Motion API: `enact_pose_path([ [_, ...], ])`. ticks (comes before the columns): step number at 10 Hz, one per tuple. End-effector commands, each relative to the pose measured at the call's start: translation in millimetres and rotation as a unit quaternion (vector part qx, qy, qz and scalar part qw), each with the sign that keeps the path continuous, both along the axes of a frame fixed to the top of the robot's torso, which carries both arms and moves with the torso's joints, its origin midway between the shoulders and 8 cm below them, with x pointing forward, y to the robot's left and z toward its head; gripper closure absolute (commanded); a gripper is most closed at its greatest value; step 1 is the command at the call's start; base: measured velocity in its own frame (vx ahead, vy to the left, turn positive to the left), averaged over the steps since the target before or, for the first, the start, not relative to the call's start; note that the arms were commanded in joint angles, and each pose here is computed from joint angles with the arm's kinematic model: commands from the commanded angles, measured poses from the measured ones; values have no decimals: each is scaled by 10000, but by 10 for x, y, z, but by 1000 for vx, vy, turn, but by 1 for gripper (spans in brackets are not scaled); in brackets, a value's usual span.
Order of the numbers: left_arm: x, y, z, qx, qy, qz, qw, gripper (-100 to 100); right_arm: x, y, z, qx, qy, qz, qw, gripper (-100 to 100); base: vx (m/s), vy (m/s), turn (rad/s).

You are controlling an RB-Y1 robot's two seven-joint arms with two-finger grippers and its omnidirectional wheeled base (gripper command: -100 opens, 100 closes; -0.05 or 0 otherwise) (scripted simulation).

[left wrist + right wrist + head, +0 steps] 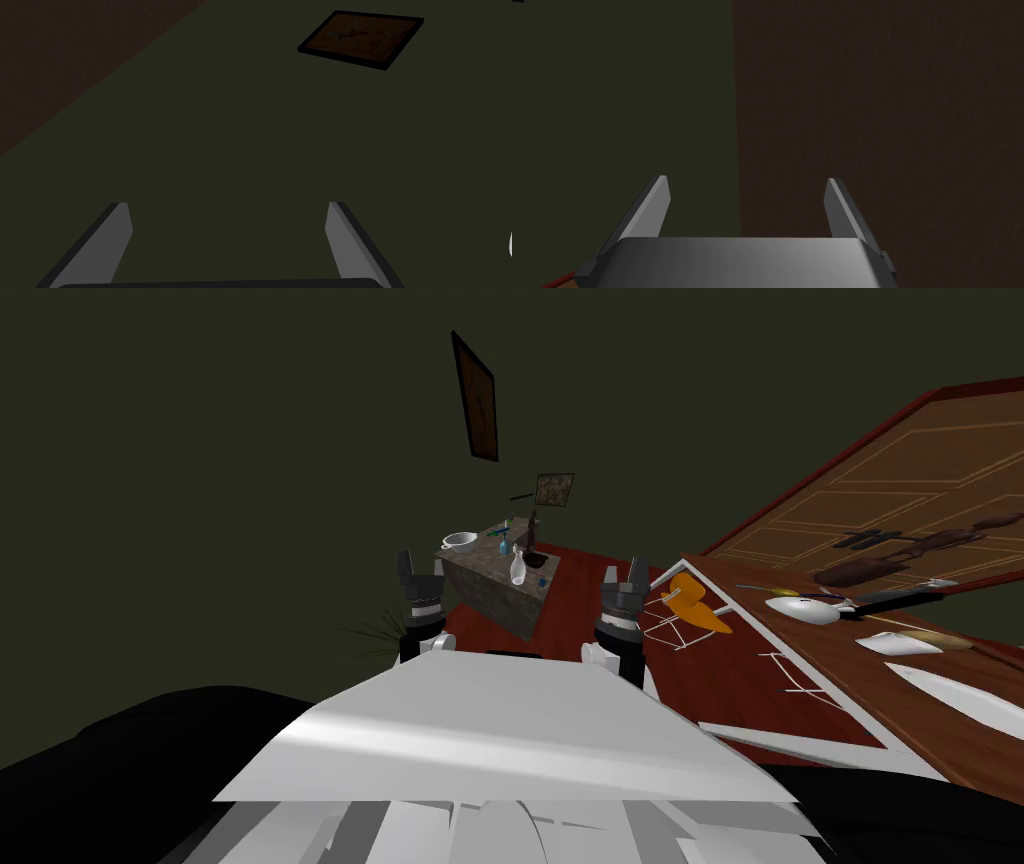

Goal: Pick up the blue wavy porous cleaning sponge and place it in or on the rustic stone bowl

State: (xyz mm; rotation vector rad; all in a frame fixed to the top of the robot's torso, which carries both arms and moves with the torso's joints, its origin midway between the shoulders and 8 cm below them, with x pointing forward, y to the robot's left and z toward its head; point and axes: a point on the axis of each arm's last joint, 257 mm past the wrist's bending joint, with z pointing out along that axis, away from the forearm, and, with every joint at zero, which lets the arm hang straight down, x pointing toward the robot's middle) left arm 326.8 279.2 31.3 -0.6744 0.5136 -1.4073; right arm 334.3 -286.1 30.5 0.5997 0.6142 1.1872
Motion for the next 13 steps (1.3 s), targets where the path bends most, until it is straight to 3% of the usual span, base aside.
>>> enact_pose_path([
  [1,0,0,0,0,0,0,10000,0,12,26,-57,-219,128,5,9997,-100,-2,10,64],
  [3,0,0,0,0,0,0,10000,0,29,61,-196,-639,405,-30,9971,-100,-7,24,108],
  [5,0,0,0,0,0,0,10000,0,39,83,-413,-1190,792,-115,9897,-100,3,34,143],
  [7,0,0,0,0,0,0,10000,0,27,83,-701,-1838,1258,-238,9746,-100,13,47,197],
  [8,0,0,0,0,0,0,10000,0,7,72,-867,-2186,1510,-286,9636,-100,17,47,241],
  [9,0,0,0,0,0,0,10000,0,8,78,-870,-2216,1513,-291,9629,-100,12,24,55],
  [11,0,0,0,0,0,0,10000,0,-58,37,-1224,-2951,2011,-388,9333,-100,19,35,179],
  [12,0,0,0,0,0,0,10000,0,-66,42,-1248,-3006,2040,-397,9308,-100,28,26,106],
  [13,0,0,0,0,0,0,10000,0,-124,12,-1450,-3414,2299,-435,9103,-100,29,32,204],
])
